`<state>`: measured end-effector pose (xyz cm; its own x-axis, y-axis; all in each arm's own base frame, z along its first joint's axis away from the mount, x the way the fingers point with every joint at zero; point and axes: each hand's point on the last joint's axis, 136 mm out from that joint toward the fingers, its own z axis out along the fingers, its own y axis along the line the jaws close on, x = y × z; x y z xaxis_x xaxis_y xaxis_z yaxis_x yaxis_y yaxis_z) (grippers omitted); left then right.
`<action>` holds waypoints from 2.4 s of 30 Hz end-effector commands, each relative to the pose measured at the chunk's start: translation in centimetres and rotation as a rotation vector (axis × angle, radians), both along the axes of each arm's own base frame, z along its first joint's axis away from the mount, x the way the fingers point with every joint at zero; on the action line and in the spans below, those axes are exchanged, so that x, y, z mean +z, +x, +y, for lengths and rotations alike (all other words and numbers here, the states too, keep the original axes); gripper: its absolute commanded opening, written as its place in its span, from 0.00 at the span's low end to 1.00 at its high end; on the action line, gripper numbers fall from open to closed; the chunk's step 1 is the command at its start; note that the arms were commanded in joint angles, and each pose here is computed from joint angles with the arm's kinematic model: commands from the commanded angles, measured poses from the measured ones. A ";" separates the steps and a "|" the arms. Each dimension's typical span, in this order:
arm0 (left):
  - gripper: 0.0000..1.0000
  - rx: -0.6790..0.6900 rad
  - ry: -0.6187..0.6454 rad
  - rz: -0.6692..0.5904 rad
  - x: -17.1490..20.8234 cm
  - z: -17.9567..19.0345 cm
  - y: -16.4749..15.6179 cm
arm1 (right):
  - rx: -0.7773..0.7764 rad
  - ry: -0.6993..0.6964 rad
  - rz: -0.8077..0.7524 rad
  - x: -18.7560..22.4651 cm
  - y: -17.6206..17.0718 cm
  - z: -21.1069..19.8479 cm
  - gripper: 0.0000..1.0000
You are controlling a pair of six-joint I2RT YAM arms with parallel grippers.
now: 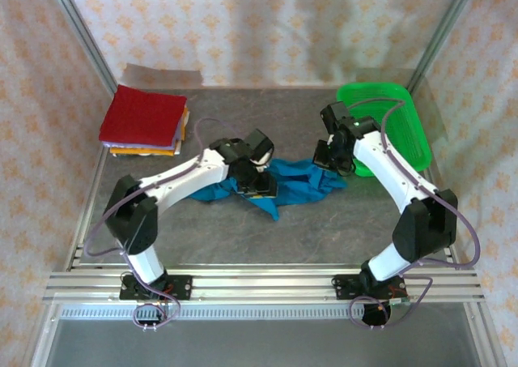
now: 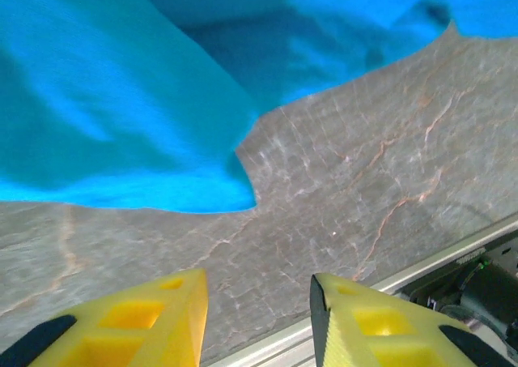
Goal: Fold and stack the t-shirts
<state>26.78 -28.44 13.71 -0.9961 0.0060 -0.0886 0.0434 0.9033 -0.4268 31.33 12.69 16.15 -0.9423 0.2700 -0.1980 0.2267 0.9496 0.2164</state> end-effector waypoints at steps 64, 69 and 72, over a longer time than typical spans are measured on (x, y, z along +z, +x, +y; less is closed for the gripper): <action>0.00 0.599 -0.105 -1.106 41.0 24.2 1.0 | -0.265 0.205 -0.740 27.2 -6.8 -6.5 0.00; 0.00 0.577 -0.050 -1.029 37.7 24.4 0.1 | -0.294 0.252 -0.736 25.5 -8.4 -6.8 0.00; 0.00 0.532 0.003 -0.869 32.4 23.7 0.9 | -0.268 0.223 -0.657 22.9 -7.1 -5.9 0.00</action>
<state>27.06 -4.86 50.82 -0.3342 -0.4665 -0.8190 0.0008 0.8688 -0.4952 23.49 6.91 40.40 -0.5336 0.5638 -0.6303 0.1592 0.7990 0.5799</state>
